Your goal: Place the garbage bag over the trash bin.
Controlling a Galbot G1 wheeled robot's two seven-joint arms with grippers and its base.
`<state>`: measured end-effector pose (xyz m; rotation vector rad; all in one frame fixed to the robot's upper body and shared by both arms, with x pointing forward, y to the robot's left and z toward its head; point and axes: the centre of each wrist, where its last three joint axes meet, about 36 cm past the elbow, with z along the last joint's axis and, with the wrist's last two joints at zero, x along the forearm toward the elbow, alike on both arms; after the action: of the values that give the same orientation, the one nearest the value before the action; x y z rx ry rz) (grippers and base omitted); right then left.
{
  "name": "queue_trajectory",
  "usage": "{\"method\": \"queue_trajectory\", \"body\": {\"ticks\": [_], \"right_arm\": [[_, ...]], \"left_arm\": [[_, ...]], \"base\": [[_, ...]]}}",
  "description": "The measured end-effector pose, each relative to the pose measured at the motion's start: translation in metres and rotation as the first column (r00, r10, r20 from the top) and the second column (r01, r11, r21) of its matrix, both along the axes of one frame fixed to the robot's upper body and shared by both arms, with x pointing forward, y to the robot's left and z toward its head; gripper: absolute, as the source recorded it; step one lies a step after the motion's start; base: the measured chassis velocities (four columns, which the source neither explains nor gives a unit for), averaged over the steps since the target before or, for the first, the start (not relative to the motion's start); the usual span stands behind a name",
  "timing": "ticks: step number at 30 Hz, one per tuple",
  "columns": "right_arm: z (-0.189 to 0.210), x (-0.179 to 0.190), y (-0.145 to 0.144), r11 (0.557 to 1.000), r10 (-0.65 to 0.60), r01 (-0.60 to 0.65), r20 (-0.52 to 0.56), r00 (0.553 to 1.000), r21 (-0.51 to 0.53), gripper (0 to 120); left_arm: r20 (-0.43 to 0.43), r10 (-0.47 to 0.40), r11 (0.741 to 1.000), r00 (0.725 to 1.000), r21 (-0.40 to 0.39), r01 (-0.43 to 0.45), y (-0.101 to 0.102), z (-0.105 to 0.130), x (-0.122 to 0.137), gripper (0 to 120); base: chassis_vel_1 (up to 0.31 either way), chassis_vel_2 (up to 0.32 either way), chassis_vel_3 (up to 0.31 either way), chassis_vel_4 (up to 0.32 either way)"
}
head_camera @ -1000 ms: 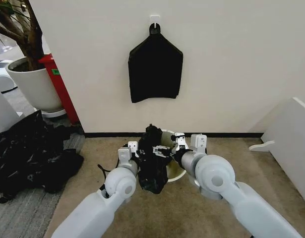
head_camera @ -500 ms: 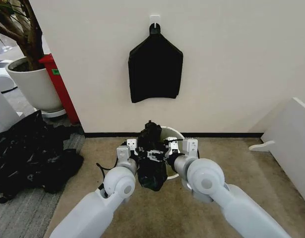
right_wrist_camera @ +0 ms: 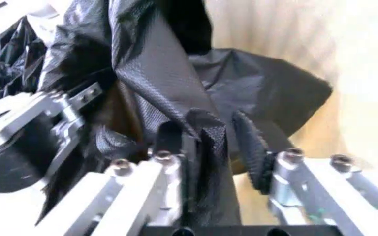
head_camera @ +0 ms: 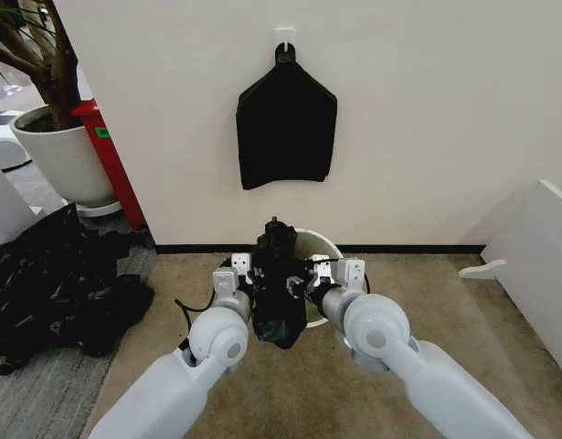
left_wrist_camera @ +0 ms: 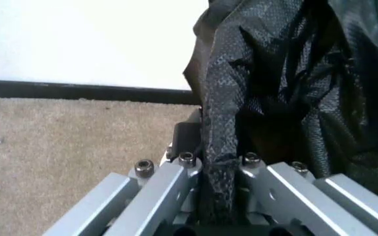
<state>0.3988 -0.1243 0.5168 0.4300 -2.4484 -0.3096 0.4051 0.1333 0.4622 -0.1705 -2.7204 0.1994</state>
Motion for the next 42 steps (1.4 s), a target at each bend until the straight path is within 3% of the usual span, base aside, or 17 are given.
{"method": "queue_trajectory", "body": {"ticks": [6, 18, 25, 32, 42], "right_arm": [[0.003, 0.0, -0.006, 1.0, -0.021, 0.022, 0.027, 0.999, -0.013, 0], [0.014, -0.003, -0.035, 0.993, -0.085, 0.093, 0.104, 0.991, -0.077, 0], [-0.003, 0.022, -0.052, 0.984, -0.122, 0.132, 0.085, 0.989, -0.122, 0], [-0.024, 0.052, -0.07, 0.992, -0.04, 0.043, 0.024, 0.999, -0.122, 0], [-0.057, 0.087, -0.117, 0.969, 0.226, -0.224, 0.006, 0.974, -0.106, 0]], "left_arm": [[0.011, 0.012, 1.0, 1.0, 0.004, -0.012, 0.007, -0.003, -0.001, 2], [0.077, 0.054, 0.998, 0.996, 0.024, -0.056, 0.039, -0.014, 0.003, 2], [0.118, 0.05, 0.999, 0.992, -0.007, -0.05, 0.048, -0.01, 0.001, 2], [0.139, 0.03, 0.999, 0.99, -0.044, -0.024, 0.048, -0.009, -0.003, 2], [0.133, -0.025, 0.986, 0.991, -0.161, 0.047, 0.048, -0.005, -0.009, 2]], "base": [[0.0, 0.0, 0.0, 0.0], [0.0, 0.0, 0.0, 0.0], [0.0, 0.0, 0.0, 0.0], [0.0, 0.0, 0.0, 0.0], [0.0, 0.0, 0.0, 0.0]]}}
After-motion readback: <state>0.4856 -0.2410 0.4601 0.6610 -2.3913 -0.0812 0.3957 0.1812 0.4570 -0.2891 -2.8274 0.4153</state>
